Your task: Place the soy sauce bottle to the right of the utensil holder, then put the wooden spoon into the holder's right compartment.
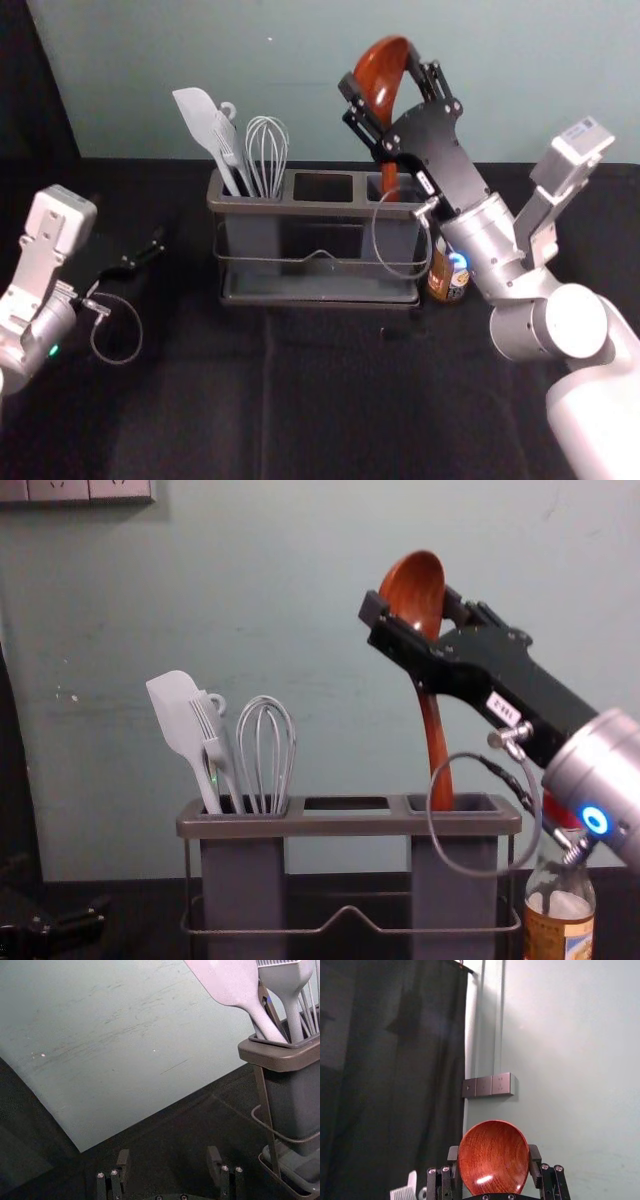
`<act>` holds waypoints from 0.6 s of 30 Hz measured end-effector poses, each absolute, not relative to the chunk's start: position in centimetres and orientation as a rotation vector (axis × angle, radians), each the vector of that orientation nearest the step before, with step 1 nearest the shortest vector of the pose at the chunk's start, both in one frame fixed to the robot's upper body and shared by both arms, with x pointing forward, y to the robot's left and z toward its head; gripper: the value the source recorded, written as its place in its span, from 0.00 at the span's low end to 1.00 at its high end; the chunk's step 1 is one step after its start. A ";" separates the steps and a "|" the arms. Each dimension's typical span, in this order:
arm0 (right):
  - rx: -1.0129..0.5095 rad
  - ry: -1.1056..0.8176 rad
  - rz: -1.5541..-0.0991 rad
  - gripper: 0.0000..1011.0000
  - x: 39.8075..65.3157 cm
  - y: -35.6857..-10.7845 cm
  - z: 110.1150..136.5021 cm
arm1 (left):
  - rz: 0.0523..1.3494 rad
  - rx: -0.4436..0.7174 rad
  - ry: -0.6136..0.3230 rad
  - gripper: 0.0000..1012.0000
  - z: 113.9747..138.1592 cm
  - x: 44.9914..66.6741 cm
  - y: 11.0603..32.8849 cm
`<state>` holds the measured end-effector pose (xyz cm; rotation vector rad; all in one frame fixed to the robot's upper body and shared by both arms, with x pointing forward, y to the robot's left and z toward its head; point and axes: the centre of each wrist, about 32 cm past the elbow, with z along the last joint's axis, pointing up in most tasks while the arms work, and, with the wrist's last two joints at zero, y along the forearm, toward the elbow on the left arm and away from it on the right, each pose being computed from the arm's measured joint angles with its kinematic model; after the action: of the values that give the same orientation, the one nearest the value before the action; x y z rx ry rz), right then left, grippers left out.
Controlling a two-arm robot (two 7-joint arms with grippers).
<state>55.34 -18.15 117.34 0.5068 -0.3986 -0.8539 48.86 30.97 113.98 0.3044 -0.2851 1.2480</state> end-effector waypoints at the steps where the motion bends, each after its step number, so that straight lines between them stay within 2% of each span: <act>1: 0.506 -0.395 -0.856 0.83 55.3 -18.2 117.1 | 1.248 0.304 -0.285 0.99 114.0 48.9 31.0; 18: 0.505 -0.328 -0.896 0.83 54.6 -18.9 114.5 | 1.248 0.304 -0.285 0.99 114.0 48.9 31.0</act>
<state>54.63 -18.91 114.53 0.5053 -0.3284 -0.8955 48.86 30.97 113.98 0.3045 -0.2851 1.2479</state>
